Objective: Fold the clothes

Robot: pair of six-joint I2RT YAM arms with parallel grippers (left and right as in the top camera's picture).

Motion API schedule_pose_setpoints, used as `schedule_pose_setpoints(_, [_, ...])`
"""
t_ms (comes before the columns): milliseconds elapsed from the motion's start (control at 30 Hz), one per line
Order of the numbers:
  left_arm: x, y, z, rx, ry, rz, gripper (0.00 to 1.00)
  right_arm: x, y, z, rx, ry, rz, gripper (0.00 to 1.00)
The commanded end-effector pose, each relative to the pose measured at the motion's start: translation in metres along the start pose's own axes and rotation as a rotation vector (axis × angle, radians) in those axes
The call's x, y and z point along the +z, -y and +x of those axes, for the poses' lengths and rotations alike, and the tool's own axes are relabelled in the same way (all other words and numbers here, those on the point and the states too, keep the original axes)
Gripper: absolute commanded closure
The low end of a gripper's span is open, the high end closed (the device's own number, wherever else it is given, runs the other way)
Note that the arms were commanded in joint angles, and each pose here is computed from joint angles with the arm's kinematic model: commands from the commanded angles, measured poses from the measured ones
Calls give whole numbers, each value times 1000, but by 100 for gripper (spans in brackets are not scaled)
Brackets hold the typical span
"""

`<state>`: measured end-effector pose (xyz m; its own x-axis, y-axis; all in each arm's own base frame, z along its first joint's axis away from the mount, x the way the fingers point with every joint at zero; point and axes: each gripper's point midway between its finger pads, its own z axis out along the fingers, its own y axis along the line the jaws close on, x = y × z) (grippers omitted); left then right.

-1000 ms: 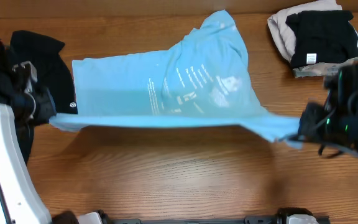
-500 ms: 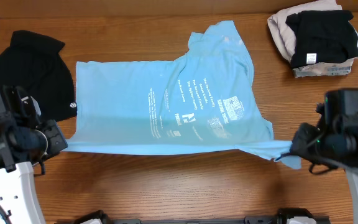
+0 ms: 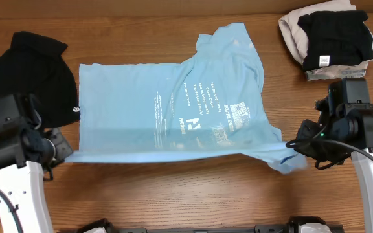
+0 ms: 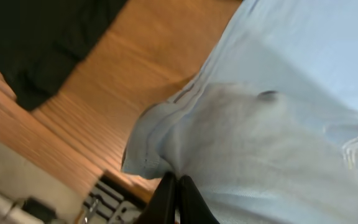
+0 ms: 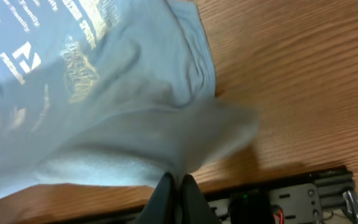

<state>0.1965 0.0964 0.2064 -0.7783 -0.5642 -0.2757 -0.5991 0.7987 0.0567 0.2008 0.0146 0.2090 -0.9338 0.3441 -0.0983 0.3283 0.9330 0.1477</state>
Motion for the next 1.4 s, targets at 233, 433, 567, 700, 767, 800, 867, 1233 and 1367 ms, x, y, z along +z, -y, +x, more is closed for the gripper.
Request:
schedule_pose_setpoints(233, [51, 11, 0, -56, -19, 26, 96, 24, -14, -42, -66, 36, -19, 95])
schedule_pose_setpoints(433, [72, 20, -20, -75, 16, 43, 96, 61, -36, -81, -111, 50, -23, 95])
schedule_pose_setpoints(567, [90, 29, -36, -74, 21, 54, 96, 89, -42, -104, -109, 50, -23, 95])
schedule_pose_setpoints(700, [113, 41, -47, -73, 4, 84, 96, 117, -46, -122, -110, 42, -21, 95])
schedule_pose_setpoints(767, [126, 46, -49, -71, -20, 94, 96, 130, -47, -128, -110, 37, -19, 95])
schedule_pose_setpoints(800, [133, 47, -50, -70, -33, 92, 96, 136, -48, -131, -110, 36, -19, 95])
schedule_pose_setpoints(867, [145, 49, -49, -67, -58, 86, 96, 144, -49, -135, -111, 34, -19, 95])
schedule_pose_setpoints(1233, [181, 60, -66, -7, -45, 97, 24, 146, -56, -154, -123, 99, -41, 39])
schedule_pose_setpoints(1367, [160, 73, -96, 56, 30, 161, 8, 128, -70, -166, -179, 132, -87, 36])
